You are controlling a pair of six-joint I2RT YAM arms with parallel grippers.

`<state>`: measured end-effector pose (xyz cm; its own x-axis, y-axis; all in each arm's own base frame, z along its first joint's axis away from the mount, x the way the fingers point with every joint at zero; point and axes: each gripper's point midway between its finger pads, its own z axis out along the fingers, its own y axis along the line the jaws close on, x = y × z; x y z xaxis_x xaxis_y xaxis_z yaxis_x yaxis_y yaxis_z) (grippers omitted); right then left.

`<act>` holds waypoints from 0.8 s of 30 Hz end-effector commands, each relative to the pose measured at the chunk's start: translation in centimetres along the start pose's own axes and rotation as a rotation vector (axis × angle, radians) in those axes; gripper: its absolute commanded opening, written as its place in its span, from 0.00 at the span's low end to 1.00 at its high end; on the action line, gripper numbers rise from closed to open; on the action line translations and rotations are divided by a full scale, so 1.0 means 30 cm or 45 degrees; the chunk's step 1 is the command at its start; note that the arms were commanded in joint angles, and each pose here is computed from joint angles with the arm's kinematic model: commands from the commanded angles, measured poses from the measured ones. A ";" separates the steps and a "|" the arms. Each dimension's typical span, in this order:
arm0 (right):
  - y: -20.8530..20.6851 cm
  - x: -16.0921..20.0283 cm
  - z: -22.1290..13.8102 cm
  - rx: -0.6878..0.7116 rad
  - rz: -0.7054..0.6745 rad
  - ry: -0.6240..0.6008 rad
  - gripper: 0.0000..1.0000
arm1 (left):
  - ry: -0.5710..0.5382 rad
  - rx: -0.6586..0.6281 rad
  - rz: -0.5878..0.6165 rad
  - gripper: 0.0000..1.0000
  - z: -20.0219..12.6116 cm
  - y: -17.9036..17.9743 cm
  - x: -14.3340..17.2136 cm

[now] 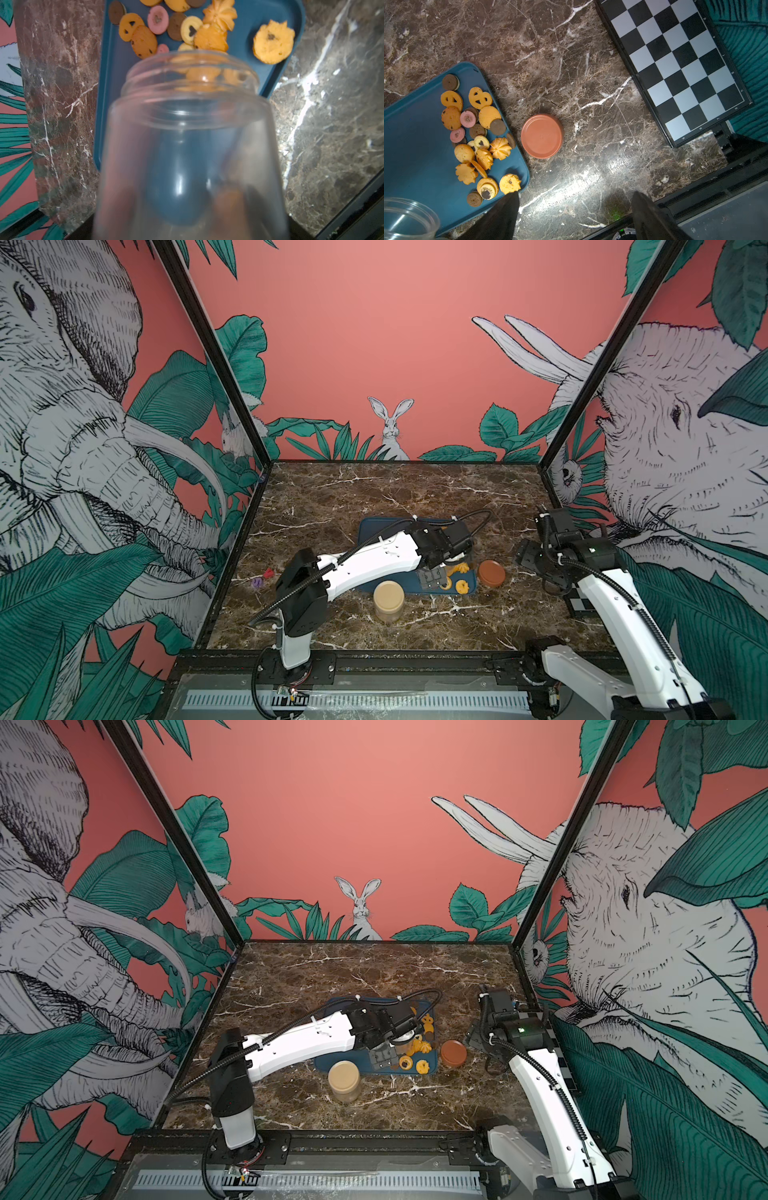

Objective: Pour the cookies out of the jar
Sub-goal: Pour the cookies in the jar onto the tray, then adjust the lid at the center of the board.

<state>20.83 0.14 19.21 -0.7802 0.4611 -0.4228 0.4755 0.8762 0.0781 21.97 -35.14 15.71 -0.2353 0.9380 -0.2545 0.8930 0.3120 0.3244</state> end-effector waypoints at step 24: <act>0.088 0.158 0.290 0.005 -0.225 0.305 0.99 | -0.971 0.188 -0.689 0.00 -0.345 0.147 -0.100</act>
<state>21.44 3.41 9.80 -0.9142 0.3582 -0.1893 0.3560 0.9333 0.0467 21.90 -34.53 21.66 -0.4358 0.4785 -0.7623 0.7980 0.5972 -0.0813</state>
